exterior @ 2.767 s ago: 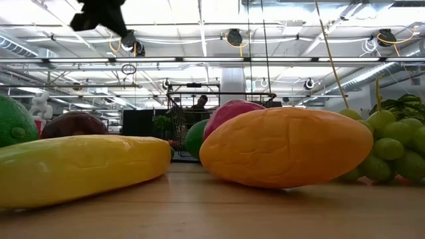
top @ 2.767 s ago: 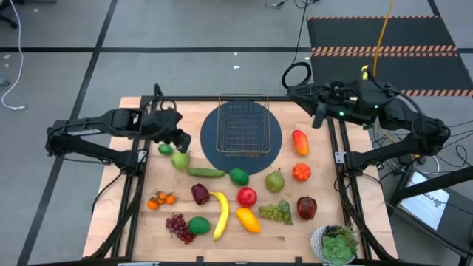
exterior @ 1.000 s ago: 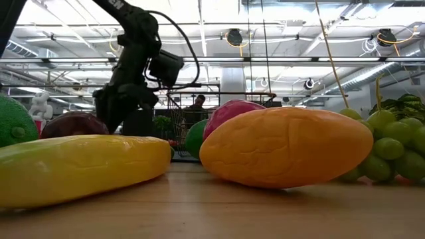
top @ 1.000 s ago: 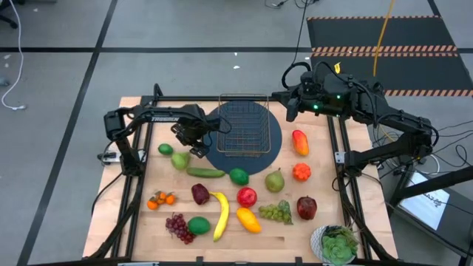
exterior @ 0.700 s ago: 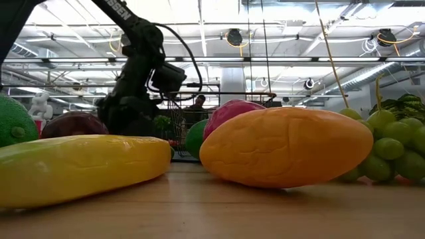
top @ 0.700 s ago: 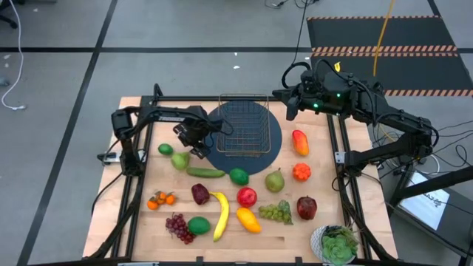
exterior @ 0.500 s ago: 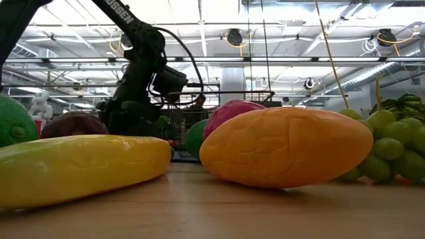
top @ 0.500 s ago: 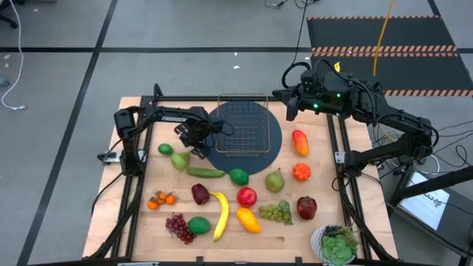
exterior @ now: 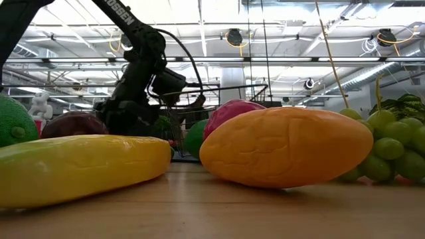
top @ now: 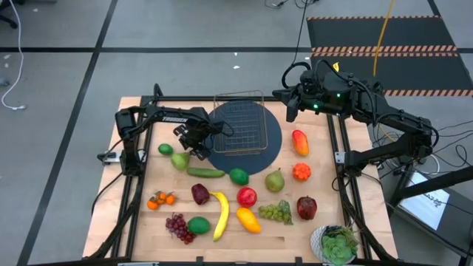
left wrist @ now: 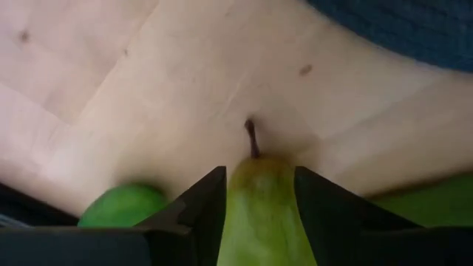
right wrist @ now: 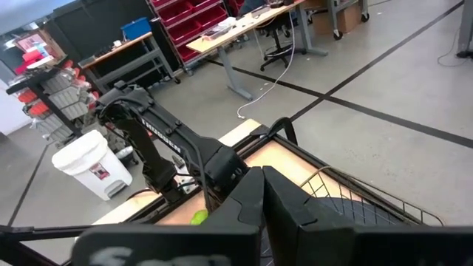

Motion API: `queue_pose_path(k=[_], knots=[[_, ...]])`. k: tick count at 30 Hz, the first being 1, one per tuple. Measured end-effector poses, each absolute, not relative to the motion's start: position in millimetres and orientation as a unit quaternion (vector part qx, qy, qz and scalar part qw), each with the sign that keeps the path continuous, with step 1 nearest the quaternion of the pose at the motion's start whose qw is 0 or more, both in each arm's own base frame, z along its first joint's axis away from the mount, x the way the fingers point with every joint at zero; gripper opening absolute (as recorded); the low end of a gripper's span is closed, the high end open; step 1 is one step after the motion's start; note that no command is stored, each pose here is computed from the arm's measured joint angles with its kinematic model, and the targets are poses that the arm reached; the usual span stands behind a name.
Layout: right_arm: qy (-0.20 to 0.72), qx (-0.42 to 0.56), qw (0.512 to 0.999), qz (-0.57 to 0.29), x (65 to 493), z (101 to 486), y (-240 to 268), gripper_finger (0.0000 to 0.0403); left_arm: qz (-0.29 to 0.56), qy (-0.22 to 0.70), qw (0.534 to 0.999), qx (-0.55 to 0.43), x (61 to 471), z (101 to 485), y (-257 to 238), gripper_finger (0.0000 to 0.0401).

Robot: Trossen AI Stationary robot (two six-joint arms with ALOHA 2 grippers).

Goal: Build produce basket
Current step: Put the top green pear into the gold wire basket

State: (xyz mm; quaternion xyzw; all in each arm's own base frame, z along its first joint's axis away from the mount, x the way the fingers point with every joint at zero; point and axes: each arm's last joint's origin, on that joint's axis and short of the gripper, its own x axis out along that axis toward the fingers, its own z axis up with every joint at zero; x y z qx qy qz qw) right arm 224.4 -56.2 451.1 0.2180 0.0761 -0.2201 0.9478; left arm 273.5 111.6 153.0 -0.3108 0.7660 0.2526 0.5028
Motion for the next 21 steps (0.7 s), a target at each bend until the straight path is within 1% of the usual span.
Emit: queue_pose_path(k=[3, 8, 14, 21], knots=[[0.078, 0.211, 0.949, -0.219, 224.4, 451.1, -56.2, 0.0000, 0.256, 0.762, 0.505, -0.314, 269.3, 164.1, 110.1, 0.0159], [0.080, 0.201, 0.951, -0.219, 224.4, 451.1, -56.2, 0.0000, 0.266, 0.741, 0.531, -0.313, 265.5, 180.6, 108.9, 0.0159], [0.082, 0.193, 0.953, -0.218, 224.3, 451.1, -56.3, 0.0000, 0.269, 0.727, 0.545, -0.318, 270.4, 171.6, 115.3, 0.0159], [0.088, 0.175, 0.959, -0.203, 223.1, 451.6, -56.1, 0.0000, 0.273, 0.734, 0.530, -0.326, 266.8, 158.9, 114.5, 0.0158]])
